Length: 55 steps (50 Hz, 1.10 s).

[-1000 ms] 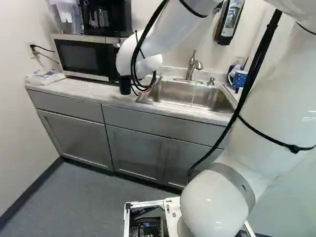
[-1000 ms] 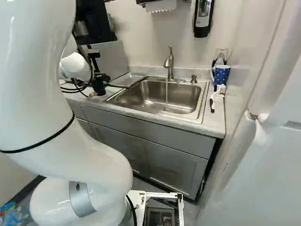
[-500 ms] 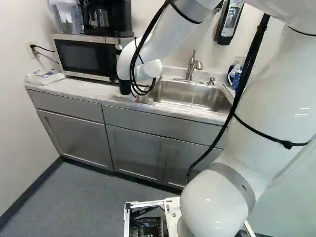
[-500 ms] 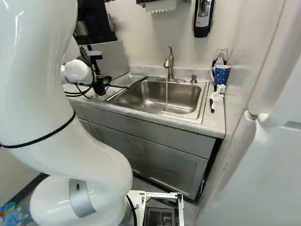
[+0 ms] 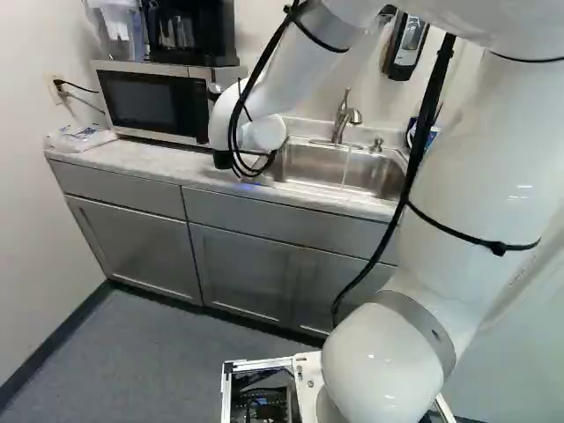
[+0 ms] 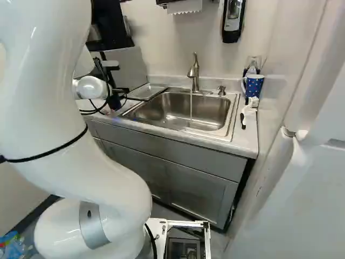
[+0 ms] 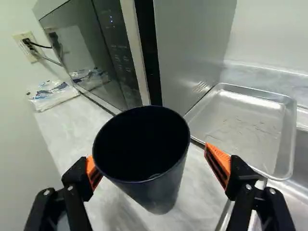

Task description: Rinse the cup and place it in the tray

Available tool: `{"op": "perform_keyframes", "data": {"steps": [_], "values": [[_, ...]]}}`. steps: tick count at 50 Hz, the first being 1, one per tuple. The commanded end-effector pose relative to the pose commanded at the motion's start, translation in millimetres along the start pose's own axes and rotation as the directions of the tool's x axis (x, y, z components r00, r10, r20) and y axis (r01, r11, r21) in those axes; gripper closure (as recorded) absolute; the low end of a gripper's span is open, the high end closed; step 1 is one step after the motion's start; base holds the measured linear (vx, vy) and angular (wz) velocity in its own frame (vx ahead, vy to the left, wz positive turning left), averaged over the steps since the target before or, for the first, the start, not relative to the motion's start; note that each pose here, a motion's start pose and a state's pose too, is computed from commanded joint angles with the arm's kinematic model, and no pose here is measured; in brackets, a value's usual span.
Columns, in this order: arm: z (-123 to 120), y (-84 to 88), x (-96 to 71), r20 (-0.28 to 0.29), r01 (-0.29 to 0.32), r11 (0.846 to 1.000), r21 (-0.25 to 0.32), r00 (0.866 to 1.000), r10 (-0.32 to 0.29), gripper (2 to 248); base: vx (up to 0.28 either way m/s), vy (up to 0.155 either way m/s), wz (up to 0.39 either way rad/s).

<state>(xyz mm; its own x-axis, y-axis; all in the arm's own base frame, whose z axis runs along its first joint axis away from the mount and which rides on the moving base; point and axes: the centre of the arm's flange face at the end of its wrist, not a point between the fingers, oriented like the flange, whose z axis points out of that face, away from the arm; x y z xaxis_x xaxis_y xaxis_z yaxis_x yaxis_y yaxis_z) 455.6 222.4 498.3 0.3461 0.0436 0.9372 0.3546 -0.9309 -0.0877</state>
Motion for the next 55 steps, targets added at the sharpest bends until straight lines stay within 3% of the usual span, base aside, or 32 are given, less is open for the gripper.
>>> {"op": "perform_keyframes", "data": {"steps": [19,55], "values": [[10.0,1.5,-16.6,0.019,0.003,1.0,-0.005,1.0,-0.003,3,0.0,0.0,0.0],[10.0,1.5,-14.6,-0.003,0.003,1.0,-0.005,1.0,-0.003,3,0.0,0.0,0.0]]}}
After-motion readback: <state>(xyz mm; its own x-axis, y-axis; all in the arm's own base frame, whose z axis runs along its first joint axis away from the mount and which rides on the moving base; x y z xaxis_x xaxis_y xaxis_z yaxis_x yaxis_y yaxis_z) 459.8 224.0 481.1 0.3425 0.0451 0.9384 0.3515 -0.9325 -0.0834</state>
